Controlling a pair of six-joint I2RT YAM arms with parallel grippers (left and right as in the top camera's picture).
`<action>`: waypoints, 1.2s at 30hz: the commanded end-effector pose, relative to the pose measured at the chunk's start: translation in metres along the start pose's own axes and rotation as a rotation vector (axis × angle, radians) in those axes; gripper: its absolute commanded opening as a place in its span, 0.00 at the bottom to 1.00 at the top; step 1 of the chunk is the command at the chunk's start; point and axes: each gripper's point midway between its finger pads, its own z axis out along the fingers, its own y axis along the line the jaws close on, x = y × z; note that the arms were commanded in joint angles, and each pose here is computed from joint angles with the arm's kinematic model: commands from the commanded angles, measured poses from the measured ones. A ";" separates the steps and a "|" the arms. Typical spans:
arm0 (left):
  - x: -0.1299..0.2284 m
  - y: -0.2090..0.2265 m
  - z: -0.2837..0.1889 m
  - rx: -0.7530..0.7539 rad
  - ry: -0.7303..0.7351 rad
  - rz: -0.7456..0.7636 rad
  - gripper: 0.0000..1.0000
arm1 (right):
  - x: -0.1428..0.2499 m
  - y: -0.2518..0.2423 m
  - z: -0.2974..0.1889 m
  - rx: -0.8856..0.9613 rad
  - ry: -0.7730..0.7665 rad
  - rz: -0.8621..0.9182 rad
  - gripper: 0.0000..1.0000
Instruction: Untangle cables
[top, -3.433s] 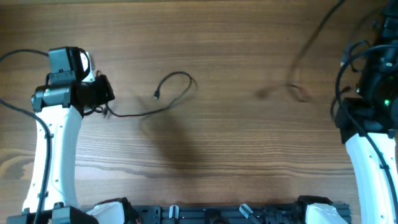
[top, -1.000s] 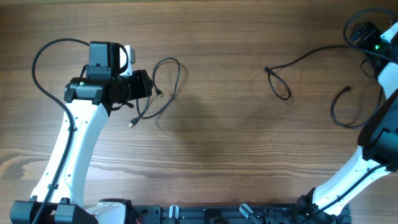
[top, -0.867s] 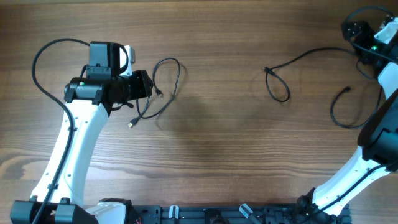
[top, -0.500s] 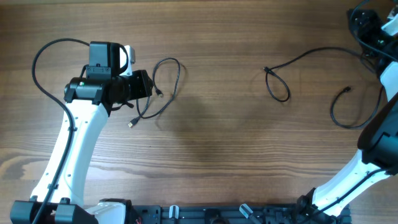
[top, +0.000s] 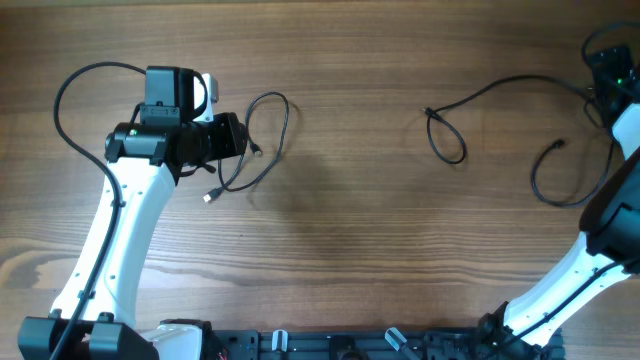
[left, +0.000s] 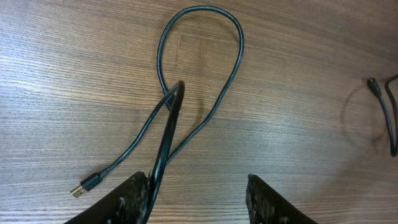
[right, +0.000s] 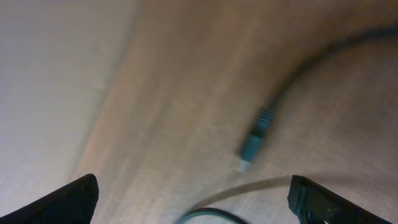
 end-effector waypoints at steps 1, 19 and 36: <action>0.003 -0.001 0.004 0.007 0.015 0.007 0.55 | -0.001 -0.039 0.012 0.109 -0.002 0.188 1.00; 0.003 -0.001 0.004 0.007 0.016 0.006 0.56 | -0.026 -0.053 0.017 0.143 -0.138 0.199 1.00; 0.003 -0.001 0.004 0.007 0.016 0.006 0.57 | 0.000 -0.010 0.048 -0.153 -0.010 0.131 1.00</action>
